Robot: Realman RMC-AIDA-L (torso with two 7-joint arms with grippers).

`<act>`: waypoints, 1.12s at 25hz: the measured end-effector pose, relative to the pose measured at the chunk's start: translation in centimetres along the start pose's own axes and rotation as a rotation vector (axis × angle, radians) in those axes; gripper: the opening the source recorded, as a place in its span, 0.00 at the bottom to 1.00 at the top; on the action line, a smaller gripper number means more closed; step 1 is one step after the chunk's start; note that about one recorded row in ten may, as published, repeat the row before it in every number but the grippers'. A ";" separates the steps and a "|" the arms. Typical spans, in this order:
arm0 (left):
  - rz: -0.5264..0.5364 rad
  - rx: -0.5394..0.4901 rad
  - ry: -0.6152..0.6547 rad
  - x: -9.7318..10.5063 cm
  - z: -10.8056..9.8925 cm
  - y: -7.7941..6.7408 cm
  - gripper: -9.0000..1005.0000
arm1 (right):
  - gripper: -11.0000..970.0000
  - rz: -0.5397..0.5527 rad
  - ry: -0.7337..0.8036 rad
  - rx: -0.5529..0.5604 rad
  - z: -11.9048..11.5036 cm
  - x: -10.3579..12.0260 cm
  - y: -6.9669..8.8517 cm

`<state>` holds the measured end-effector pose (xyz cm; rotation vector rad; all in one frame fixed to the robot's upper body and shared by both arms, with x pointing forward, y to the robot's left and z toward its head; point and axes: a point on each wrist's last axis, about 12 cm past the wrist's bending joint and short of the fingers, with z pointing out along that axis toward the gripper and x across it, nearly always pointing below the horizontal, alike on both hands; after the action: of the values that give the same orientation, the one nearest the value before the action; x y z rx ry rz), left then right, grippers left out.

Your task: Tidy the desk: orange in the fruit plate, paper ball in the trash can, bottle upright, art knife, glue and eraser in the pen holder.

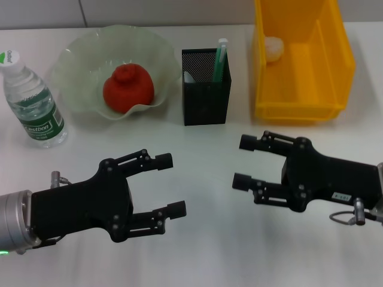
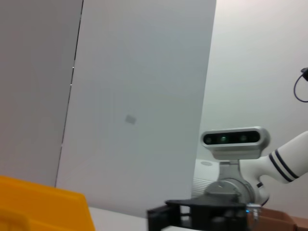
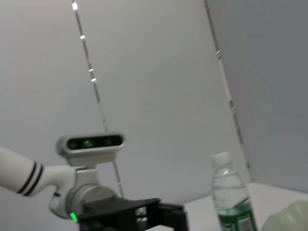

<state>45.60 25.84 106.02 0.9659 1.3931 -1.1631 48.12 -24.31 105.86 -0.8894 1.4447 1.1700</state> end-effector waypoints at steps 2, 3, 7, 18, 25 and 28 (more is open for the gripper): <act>-0.005 -0.006 0.006 0.1 -0.1 0.1 0.80 | 0.77 0.011 0.005 -0.004 0.0 0.3 0.2; -0.007 -0.007 0.008 0.1 -0.2 0.1 0.80 | 0.77 0.013 0.006 -0.003 0.0 0.4 0.3; -0.027 -0.022 0.014 -0.1 -0.5 0.4 0.80 | 0.77 0.005 0.010 0.002 0.0 0.5 0.3; -0.063 -0.023 0.029 0.0 -0.3 0.7 0.80 | 0.77 -0.027 0.040 -0.074 0.3 -0.2 0.2; -0.101 -0.083 0.021 0.7 -0.6 0.6 0.80 | 0.77 -0.091 0.122 -0.151 0.4 -0.7 0.1; -0.109 -0.072 0.060 1.2 -0.4 0.5 0.80 | 0.77 -0.091 0.120 -0.161 0.2 -0.9 0.2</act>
<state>45.84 26.35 104.74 0.8901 1.5418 -1.1639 48.19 -24.10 106.81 -1.1428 1.4039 1.1936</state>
